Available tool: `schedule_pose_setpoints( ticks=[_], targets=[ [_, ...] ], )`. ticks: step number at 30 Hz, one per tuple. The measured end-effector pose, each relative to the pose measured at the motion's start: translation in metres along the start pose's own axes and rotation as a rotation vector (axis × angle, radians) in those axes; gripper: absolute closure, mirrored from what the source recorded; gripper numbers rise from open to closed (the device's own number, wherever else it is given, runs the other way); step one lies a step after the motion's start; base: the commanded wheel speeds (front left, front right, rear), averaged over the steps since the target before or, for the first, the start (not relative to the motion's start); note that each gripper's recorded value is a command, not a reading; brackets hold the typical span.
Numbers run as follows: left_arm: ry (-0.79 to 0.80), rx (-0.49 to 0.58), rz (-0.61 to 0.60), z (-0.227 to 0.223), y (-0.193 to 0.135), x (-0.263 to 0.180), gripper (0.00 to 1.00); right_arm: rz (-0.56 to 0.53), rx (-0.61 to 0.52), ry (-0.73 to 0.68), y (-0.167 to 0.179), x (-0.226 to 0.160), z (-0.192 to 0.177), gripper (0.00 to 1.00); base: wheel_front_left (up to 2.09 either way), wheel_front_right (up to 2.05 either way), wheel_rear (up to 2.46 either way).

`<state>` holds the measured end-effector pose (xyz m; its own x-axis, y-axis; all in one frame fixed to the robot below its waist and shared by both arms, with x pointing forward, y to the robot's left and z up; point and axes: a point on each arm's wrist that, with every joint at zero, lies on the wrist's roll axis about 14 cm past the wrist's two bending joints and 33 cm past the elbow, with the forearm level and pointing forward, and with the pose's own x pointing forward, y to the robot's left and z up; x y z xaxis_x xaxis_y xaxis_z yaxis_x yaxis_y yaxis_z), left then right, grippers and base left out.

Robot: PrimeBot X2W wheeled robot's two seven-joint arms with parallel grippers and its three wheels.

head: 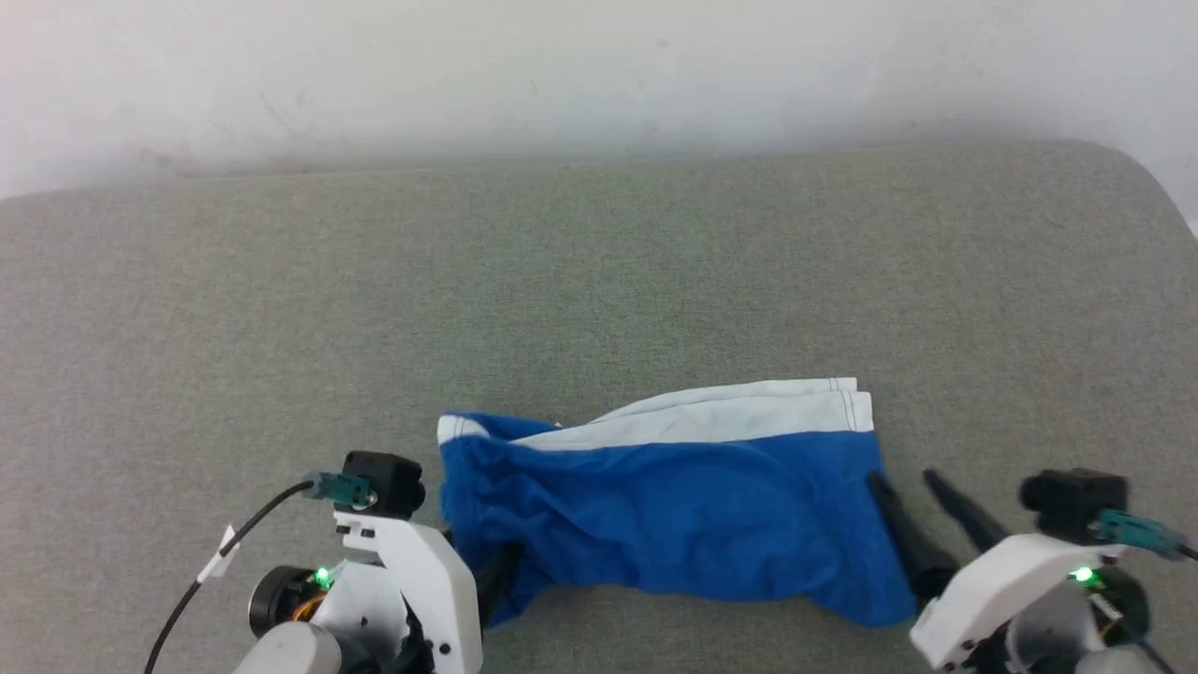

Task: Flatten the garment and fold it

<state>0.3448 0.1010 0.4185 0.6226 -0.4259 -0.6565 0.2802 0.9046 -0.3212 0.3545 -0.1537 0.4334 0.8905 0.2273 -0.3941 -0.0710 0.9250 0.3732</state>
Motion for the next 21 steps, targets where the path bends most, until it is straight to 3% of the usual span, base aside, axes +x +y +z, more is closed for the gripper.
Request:
schedule_pose_setpoints(
  ticks=[5,10,14,21],
  targets=[
    [-0.242,-0.059,0.068,0.039,0.006,-0.014,0.0,-0.032,-0.071,-0.149,-0.005,-0.005,0.035,0.0,0.0,0.0,0.0],
    [-0.469,-0.099,0.144,0.068,0.018,-0.037,0.0,-0.062,-0.149,-0.175,-0.014,-0.009,0.055,0.0,0.0,0.0,0.0],
    [-0.692,-0.117,0.209,0.093,0.03,-0.061,0.0,-0.096,-0.208,-0.094,-0.03,-0.008,0.056,0.0,0.0,0.0,0.0],
    [-0.887,0.018,0.328,0.097,0.053,-0.08,0.0,-0.103,-0.215,0.164,-0.042,0.004,0.027,0.0,0.0,0.0,0.0]
  ],
)
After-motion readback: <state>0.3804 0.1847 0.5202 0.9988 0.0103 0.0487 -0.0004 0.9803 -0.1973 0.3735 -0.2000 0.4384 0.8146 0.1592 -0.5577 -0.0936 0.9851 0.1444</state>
